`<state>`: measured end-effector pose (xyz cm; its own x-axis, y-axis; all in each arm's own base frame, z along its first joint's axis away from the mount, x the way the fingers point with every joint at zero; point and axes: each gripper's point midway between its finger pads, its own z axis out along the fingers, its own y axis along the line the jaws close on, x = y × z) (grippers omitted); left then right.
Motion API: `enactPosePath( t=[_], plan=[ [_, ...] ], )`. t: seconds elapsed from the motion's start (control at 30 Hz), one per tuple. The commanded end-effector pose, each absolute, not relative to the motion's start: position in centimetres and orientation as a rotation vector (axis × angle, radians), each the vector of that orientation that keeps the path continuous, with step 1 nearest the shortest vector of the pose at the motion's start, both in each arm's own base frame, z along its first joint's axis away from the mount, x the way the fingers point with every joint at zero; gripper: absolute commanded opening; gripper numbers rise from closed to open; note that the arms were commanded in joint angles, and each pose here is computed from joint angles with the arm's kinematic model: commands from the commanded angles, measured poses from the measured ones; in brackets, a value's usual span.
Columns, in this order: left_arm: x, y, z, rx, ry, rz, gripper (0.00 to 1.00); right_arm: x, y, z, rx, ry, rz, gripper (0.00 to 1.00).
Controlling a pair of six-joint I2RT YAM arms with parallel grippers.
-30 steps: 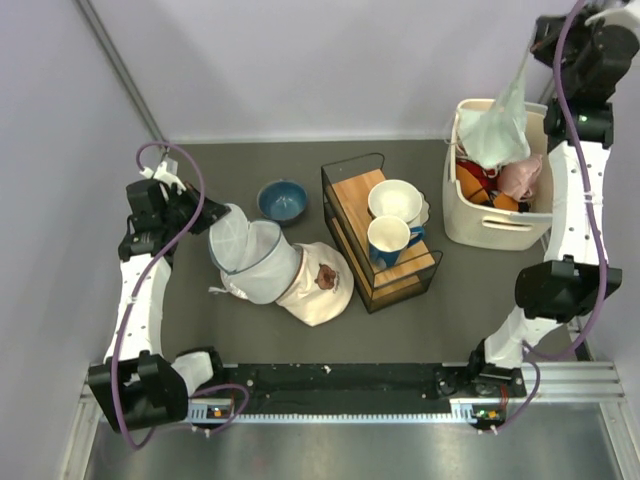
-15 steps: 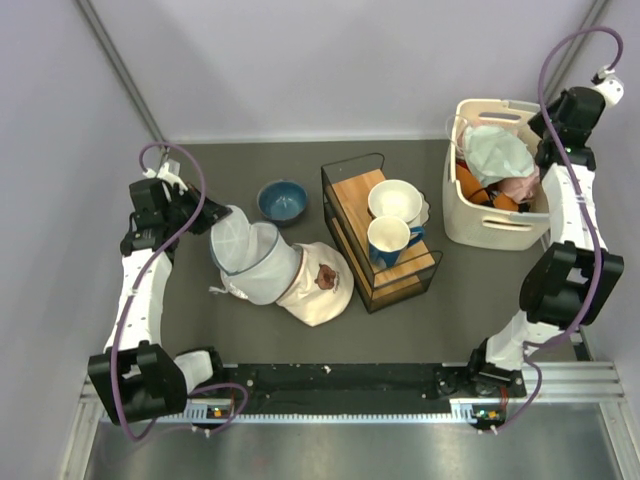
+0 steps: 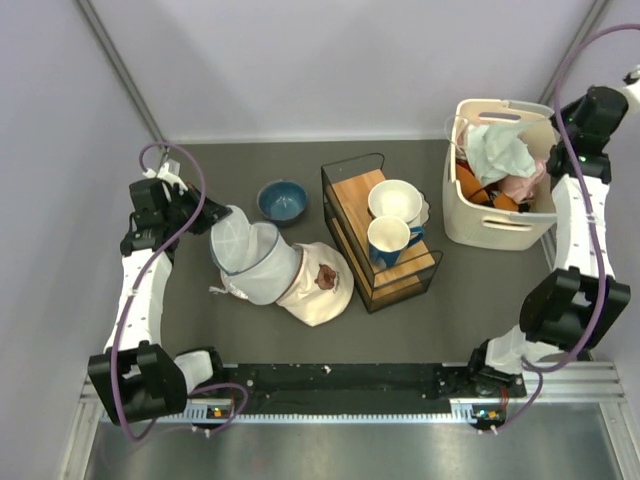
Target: Unzip the laundry bag and remove the bra
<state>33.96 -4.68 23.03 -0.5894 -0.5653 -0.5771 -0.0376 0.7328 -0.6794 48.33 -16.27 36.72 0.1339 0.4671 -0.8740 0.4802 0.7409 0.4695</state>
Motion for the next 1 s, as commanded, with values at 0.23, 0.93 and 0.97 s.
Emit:
enactPosePath(
  t=[0.23,0.93,0.97],
  plan=[
    [34.1,-5.1,26.2,-0.381,2.007,-0.812,0.00,41.9,-17.0,49.6,0.712,1.195,-0.110,0.00],
    [33.5,-5.2,26.9,-0.366,1.999,-0.802,0.00,48.0,-14.2,36.6,0.684,1.595,0.078,0.87],
    [33.4,-5.1,26.9,-0.365,2.000,-0.797,0.00,47.8,-13.8,37.2,0.672,1.587,0.097,0.88]
  ],
)
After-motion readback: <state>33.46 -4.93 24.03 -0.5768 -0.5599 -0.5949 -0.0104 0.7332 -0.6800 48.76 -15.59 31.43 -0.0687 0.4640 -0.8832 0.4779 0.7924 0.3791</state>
